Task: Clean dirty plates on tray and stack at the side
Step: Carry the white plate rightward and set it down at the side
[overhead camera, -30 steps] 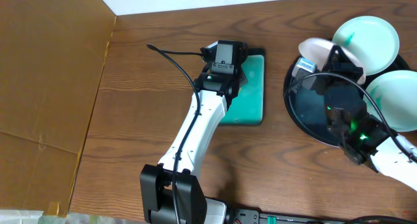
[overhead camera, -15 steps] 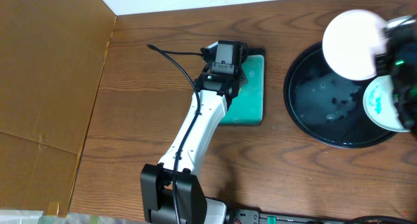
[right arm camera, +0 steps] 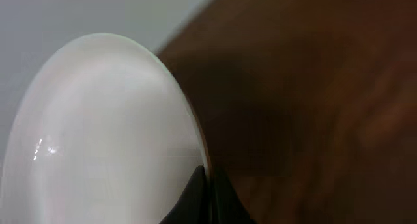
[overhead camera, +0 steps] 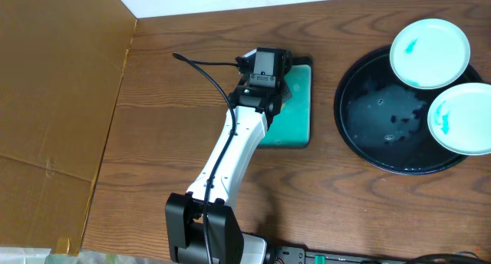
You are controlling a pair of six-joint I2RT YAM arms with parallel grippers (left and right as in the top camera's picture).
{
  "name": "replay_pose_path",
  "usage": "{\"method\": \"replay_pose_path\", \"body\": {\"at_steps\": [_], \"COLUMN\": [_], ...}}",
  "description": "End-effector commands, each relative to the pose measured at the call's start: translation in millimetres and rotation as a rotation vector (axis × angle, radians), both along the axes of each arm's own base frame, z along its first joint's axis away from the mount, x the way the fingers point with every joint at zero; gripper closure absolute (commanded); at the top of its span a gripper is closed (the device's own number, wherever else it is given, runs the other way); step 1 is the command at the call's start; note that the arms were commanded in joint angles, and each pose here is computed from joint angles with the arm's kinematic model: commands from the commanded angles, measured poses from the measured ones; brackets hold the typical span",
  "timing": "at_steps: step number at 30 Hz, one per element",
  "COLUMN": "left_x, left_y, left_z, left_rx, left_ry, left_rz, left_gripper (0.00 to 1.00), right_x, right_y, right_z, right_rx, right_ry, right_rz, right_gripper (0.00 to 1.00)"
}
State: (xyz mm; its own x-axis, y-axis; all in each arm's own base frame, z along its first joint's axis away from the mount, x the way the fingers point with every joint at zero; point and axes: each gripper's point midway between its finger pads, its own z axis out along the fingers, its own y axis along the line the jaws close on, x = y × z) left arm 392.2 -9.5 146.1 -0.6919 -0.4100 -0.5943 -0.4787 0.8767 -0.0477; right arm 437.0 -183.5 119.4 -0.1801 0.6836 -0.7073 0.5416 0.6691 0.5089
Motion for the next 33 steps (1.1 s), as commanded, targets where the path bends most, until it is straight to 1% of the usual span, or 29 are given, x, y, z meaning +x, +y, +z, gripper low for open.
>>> {"method": "replay_pose_path", "body": {"at_steps": [1, 5, 8, 11, 12, 13, 14, 16, 18, 19, 20, 23, 27, 30, 33], "left_x": [1.7, 1.9, 1.9, 2.7, 3.1, 3.4, 3.6, 3.6, 3.5, 3.4, 3.4, 3.5, 3.4, 3.5, 3.4], "left_y": [2.3, 2.3, 2.3, 2.2, 2.1, 2.0, 2.0, 2.0, 2.0, 2.0, 2.0, 2.0, 2.0, 2.0, 1.9], "left_z": [-2.5, -2.5, -2.5, -1.9, -1.7, -1.5, -1.4, -1.4, -1.4, -1.5, -1.5, -1.4, -1.5, -1.5, -1.5], "left_rx": [0.000, 0.000, 0.000, -0.001, -0.001, -0.001, -0.001, -0.001, -0.001, -0.001, -0.001, -0.002, -0.002, -0.002, -0.002], "left_ry": [0.002, 0.001, 0.001, -0.003, -0.005, -0.007, -0.008, -0.008, -0.007, -0.007, -0.007, -0.007, -0.007, -0.007, -0.007], "left_rz": [0.017, 0.017, 0.017, 0.017, 0.017, 0.017, 0.017, 0.017, 0.017, 0.017, 0.017, 0.017, 0.017, 0.017, 0.017], "left_gripper": [0.93, 0.93, 0.93, 0.93, 0.93, 0.93, 0.93, 0.93, 0.93, 0.93, 0.93, 0.93, 0.93, 0.93, 0.93], "right_x": [-5.7, -15.1, -21.5, -23.7, -23.0, -21.8, -20.3, -15.2, -11.6, -9.3, -7.7, 3.5, 16.5, 27.1, 38.7], "right_y": [-17.4, -34.4, -40.6, -41.1, -39.8, -38.4, -37.2, -33.5, -31.1, -29.5, -28.6, -15.8, 16.2, 48.9, 92.5], "right_z": [-33.5, -67.5, -82.6, -90.3, -90.6, -90.2, -88.4, -77.9, -63.6, -49.8, -40.7, 10.6, 69.9, 85.4, 75.4], "right_rx": [0.101, 0.083, 0.069, 0.059, 0.056, 0.046, 0.036, 0.023, 0.016, 0.013, 0.005, -0.048, -0.169, -0.248, -0.307], "right_ry": [0.032, 0.106, 0.148, 0.173, 0.175, 0.178, 0.178, 0.162, 0.135, 0.111, 0.095, -0.007, -0.109, -0.129, -0.072], "right_rz": [-0.104, -0.187, -0.227, -0.226, -0.214, -0.194, -0.174, -0.133, -0.110, -0.099, -0.088, 0.004, 0.155, 0.253, 0.375], "right_gripper": [0.99, 0.99, 0.99, 0.99, 0.96, 0.85, 0.65, 0.41, 0.39, 0.40, 0.42, 0.50, 0.49, 0.49, 0.44]}}
